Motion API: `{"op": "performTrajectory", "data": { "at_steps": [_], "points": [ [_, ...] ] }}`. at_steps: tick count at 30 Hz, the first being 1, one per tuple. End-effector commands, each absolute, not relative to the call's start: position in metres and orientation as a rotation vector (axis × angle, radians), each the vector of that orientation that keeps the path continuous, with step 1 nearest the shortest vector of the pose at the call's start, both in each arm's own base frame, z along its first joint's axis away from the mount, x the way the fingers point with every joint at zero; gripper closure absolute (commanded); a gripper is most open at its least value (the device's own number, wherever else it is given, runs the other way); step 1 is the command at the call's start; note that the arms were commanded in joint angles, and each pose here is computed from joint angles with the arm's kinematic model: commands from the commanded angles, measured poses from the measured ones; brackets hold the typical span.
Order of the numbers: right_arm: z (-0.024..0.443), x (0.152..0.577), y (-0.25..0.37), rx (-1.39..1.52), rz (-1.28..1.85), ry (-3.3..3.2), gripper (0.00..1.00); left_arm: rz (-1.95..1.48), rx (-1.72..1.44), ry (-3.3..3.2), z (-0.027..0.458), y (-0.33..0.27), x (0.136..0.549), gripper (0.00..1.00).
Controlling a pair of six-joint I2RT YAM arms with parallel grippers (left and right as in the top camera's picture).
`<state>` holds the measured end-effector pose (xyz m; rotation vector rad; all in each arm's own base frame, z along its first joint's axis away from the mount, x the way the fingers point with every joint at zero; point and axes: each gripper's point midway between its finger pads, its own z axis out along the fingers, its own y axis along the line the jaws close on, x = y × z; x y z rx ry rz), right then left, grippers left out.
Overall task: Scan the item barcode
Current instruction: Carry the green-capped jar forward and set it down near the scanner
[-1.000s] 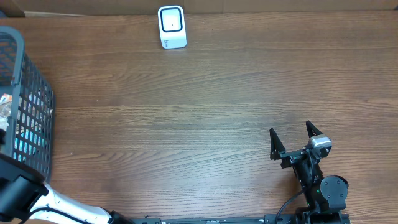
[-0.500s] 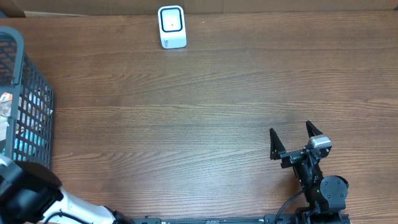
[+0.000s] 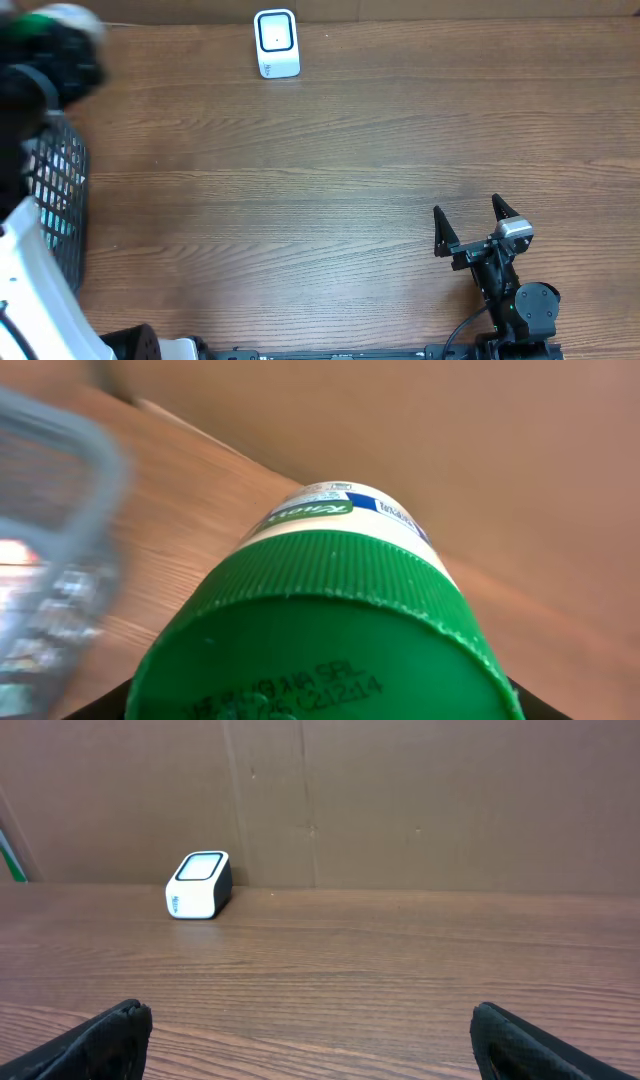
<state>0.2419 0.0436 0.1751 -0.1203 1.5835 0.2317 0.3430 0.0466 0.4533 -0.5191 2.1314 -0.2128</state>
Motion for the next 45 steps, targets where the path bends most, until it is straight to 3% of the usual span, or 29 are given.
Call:
{"op": "performTrajectory", "data": {
  "at_steps": [1,15,27,36,40,41,45],
  "points": [
    [0.172,0.242,0.046,-0.123,0.243,1.583,0.00,-0.308,-0.373,2.265,0.425,-0.011,0.362,0.72],
    [0.172,0.242,0.046,-0.123,0.243,1.583,0.00,-0.200,-0.010,2.873,0.249,-0.147,0.387,0.72],
    [0.172,0.242,0.046,-0.123,0.243,1.583,0.00,-0.105,0.201,3.309,0.096,-0.226,0.362,0.71],
    [0.172,0.242,0.046,-0.123,0.243,1.583,0.00,-0.072,0.176,3.342,0.065,-0.236,0.363,0.70],
    [0.172,0.242,0.046,-0.123,0.243,1.583,0.00,-0.081,0.167,3.323,0.064,-0.238,0.367,0.62],
    [0.172,0.242,0.046,-0.123,0.243,1.583,0.00,-0.080,0.167,3.321,0.064,-0.238,0.368,0.55],
    [0.172,0.242,0.046,-0.123,0.243,1.583,0.00,-0.074,0.180,3.312,0.064,-0.238,0.370,0.43]
  ]
}}
